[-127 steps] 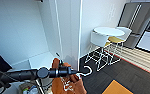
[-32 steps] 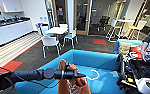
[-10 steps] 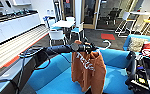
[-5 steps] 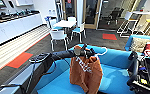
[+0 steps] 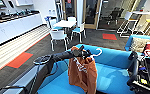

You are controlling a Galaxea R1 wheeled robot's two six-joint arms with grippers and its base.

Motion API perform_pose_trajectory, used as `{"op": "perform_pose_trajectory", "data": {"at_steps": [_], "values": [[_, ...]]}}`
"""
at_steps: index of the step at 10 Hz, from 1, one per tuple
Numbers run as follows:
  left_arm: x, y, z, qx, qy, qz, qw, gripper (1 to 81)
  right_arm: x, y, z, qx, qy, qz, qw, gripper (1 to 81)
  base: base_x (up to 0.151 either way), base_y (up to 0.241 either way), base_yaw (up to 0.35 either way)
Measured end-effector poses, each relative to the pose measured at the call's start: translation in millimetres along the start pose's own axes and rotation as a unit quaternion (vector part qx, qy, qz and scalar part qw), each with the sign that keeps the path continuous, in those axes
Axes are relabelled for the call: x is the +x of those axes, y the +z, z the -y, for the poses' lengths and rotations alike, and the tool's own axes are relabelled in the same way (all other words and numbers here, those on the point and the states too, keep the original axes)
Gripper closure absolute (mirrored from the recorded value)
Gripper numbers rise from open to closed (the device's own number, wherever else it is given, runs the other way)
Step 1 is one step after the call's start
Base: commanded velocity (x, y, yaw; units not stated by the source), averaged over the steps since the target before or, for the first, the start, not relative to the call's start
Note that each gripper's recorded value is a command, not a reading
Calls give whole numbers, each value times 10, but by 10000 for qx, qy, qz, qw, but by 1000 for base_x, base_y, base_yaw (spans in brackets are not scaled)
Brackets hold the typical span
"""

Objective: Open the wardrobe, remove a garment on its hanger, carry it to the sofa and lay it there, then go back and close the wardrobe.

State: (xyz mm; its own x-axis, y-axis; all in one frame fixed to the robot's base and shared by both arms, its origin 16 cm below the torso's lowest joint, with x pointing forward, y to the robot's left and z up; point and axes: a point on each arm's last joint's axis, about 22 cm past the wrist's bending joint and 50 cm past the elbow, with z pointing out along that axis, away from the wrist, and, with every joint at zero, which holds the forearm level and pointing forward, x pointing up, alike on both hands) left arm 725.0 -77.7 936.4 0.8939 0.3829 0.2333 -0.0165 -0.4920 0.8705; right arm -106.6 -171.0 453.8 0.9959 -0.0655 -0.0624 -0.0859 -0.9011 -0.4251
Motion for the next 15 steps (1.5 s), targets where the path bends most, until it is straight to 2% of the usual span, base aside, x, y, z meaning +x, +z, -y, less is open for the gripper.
{"op": "perform_pose_trajectory", "data": {"at_steps": [3, 5, 8, 9, 12, 15], "values": [[348, -265, 468, 329, -84, -312, 9989, 811, 1, 3, 6, 8, -14, 11, 10000, 10, 0, 0, 0], [477, -654, 982, 595, -296, -537, 9963, 811, 28, 19, 20, 54, -203, 140, 9997, 10, 0, 0, 0], [542, -1433, 1945, 1147, -655, -953, 9866, 811, 231, 87, 53, 149, -621, 293, 9975, 10, 0, 0, 0], [500, -1540, 2139, 1280, -631, -985, 9849, 811, 266, 96, 55, 156, -668, 292, 9972, 10, 0, 0, 0], [306, -1501, 2326, 1395, -531, -867, 9850, 811, 236, 89, 50, 152, -662, 312, 9972, 10, 0, 0, 0], [316, -1783, 2726, 1653, -525, -988, 9799, 811, 233, 93, 64, 161, -659, 311, 9972, 10, 0, 0, 0]]}}
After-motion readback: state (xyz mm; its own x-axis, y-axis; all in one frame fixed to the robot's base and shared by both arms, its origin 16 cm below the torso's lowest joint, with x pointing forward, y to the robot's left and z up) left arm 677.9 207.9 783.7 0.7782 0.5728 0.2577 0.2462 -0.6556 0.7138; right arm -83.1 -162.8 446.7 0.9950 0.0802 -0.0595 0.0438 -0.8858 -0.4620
